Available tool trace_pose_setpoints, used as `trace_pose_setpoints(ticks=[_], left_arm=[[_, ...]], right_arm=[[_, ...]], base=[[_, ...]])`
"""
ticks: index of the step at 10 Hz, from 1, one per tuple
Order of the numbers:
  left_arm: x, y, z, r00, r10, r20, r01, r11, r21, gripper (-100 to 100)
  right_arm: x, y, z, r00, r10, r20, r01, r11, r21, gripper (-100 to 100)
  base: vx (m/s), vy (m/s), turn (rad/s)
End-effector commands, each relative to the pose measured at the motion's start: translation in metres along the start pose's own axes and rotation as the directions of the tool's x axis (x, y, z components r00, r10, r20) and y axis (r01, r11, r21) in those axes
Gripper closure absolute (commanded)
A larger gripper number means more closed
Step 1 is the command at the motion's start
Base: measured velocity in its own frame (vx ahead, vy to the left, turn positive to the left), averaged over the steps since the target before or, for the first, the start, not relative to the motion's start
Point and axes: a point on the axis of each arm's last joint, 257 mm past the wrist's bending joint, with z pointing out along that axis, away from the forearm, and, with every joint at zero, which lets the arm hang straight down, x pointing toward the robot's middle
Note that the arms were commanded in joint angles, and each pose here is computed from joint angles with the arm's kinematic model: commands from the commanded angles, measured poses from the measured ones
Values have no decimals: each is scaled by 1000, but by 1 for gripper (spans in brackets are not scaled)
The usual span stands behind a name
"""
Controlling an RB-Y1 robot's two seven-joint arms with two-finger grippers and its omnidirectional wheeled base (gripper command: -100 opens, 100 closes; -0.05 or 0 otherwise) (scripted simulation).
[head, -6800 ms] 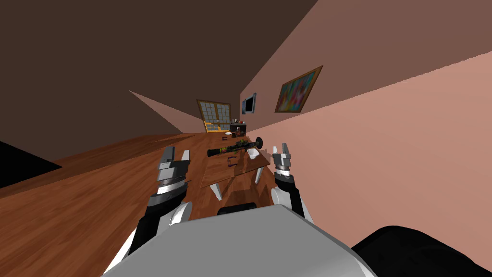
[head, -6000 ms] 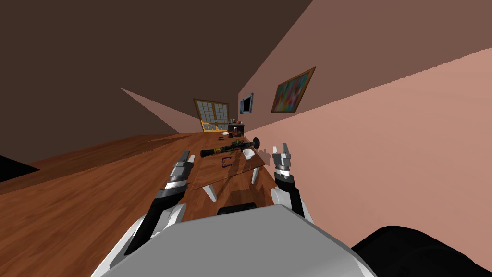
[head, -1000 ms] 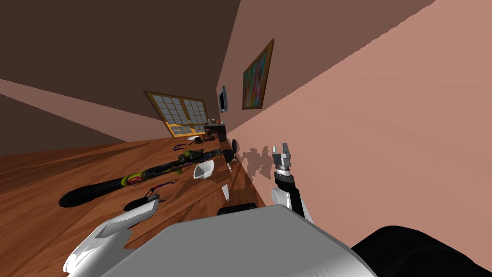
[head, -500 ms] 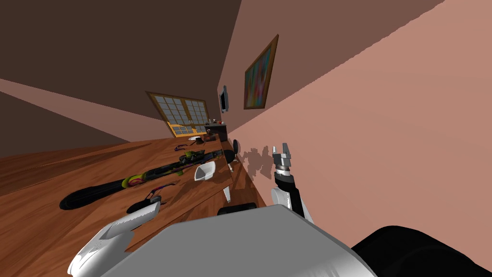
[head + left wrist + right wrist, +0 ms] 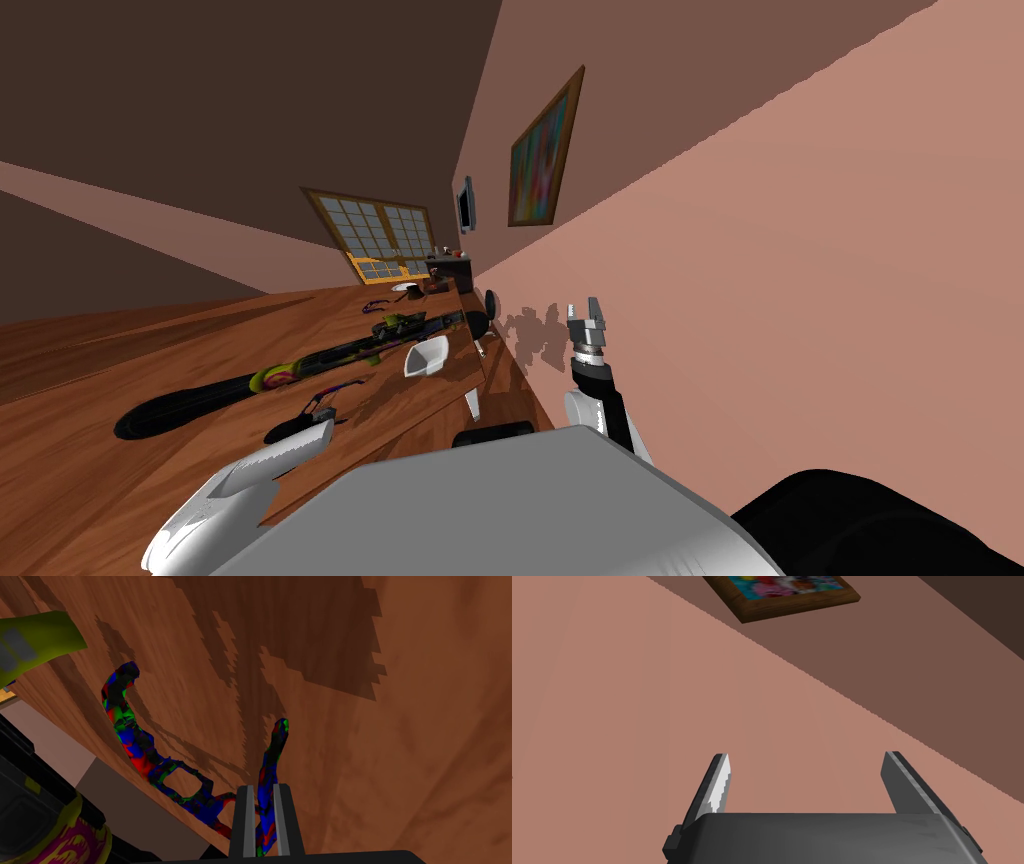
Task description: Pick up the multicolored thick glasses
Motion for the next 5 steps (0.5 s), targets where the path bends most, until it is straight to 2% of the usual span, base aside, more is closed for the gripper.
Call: trace_pose_setpoints(ticks=[1,2,3,5], left_arm=[[0,0,0,1000,0,0,0,1000,0,100],[0,0,0,1000,0,0,0,1000,0,0],[-5,-8,-3,1000,-6,5,6,1000,-2,100],[-5,-10,-4,1000,-7,5,7,1000,1,100]], right_arm=[[0,0,0,1000,0,0,0,1000,0,0],[0,0,0,1000,0,0,0,1000,0,0],[0,0,0,1000,0,0,0,1000,0,0],[0,0,0,1000,0,0,0,1000,0,0]], base=[[0,0,0],[0,0,0],[-40,-37,-47],[-53,-52,-19]])
